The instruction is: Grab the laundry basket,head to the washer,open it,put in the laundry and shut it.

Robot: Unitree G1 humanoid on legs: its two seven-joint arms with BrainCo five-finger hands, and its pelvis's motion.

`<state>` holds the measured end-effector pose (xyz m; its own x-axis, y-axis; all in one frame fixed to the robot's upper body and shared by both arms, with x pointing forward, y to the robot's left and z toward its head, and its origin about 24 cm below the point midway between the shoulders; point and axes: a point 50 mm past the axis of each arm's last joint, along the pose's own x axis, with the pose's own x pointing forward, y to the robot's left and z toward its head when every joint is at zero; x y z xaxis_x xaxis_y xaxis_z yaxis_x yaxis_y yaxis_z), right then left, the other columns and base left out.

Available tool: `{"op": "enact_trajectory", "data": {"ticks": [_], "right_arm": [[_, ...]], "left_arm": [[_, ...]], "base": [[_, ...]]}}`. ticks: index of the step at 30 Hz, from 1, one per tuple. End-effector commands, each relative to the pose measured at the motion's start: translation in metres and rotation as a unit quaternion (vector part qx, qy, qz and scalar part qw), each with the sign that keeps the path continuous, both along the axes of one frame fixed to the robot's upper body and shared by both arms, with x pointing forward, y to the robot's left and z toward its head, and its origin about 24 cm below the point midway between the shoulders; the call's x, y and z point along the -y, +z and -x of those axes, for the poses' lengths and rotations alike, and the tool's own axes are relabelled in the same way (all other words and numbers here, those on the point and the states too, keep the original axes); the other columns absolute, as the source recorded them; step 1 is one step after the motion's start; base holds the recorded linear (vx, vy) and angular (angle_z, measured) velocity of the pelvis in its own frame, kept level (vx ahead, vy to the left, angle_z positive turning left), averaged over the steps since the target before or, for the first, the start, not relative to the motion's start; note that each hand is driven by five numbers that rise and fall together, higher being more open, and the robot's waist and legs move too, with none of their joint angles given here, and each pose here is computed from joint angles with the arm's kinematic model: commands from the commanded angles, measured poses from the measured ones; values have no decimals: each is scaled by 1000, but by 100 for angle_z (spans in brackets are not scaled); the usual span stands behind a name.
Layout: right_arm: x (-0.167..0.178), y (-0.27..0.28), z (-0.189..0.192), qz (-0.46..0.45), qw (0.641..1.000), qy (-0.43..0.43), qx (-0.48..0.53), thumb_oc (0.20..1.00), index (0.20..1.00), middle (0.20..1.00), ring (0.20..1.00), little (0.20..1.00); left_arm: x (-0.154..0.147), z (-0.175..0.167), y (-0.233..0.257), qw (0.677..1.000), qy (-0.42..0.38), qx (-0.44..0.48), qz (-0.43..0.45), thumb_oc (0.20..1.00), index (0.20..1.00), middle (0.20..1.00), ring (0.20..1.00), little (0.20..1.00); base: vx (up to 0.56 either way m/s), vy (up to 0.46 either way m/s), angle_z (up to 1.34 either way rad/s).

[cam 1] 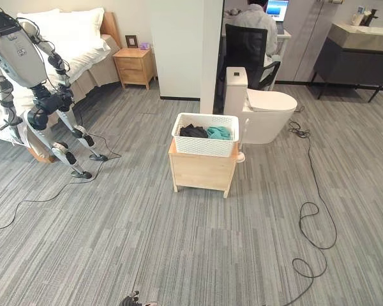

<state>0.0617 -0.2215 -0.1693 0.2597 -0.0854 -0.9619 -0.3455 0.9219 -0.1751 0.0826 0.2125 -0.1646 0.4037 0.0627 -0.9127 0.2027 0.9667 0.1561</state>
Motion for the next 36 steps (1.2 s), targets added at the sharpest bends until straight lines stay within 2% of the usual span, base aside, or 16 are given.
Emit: {"op": "enact_trajectory", "data": {"ticks": [1, 36], "right_arm": [[11, -1, 14, 26, 999, 12, -35, 1000, 1000, 1000, 1000, 1000], [13, -1, 16, 27, 999, 12, -39, 1000, 1000, 1000, 1000, 1000]], "left_arm": [[-5, -13, 3, 1000, 1, 14, -4, 1000, 1000, 1000, 1000, 1000], [-6, -9, 1, 1000, 8, 6, -4, 1000, 1000, 1000, 1000, 1000]], "base": [[0, 0, 0], [0, 0, 0]]}}
